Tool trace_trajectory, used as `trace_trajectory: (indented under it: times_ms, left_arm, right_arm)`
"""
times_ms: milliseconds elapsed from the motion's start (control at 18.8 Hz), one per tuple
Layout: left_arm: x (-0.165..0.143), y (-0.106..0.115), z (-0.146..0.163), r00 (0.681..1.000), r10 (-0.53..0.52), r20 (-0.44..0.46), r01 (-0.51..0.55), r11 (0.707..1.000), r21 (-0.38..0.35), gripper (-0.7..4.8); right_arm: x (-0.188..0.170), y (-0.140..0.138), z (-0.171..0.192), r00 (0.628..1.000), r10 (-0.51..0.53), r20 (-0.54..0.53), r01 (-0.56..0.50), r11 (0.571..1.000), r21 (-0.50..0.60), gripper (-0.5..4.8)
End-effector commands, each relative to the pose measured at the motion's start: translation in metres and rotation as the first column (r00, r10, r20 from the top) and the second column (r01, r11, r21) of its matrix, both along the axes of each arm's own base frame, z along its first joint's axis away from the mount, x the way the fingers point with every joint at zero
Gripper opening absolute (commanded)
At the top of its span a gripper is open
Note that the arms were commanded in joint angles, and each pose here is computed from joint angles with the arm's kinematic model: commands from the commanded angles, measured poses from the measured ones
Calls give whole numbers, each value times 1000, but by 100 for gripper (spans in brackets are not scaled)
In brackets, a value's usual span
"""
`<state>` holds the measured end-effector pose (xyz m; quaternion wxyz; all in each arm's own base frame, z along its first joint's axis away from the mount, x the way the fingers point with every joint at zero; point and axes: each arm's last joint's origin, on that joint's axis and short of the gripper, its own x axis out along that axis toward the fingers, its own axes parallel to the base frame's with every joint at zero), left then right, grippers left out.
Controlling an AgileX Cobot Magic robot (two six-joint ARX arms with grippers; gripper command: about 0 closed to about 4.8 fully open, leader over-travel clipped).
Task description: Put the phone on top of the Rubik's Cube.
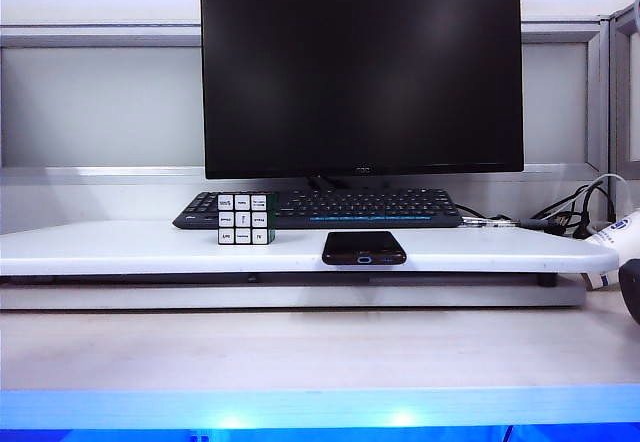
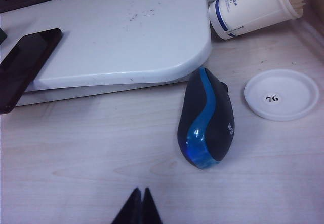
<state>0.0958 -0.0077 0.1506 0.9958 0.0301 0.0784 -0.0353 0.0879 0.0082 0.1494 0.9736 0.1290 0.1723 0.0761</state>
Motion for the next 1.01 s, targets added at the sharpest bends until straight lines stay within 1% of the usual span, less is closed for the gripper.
trace_trajectory:
  times_ms: [53, 1010]
  left_arm:
    - [0, 0, -3, 1000, 4, -23, -4, 1000, 3, -5]
    - [0, 0, -3, 1000, 6, -22, -6, 1000, 3, -5]
  right_arm:
    - [0, 0, 0, 1000, 4, -3, -4, 1000, -2, -7]
    - [0, 0, 1, 1000, -7, 10, 7, 1000, -7, -7]
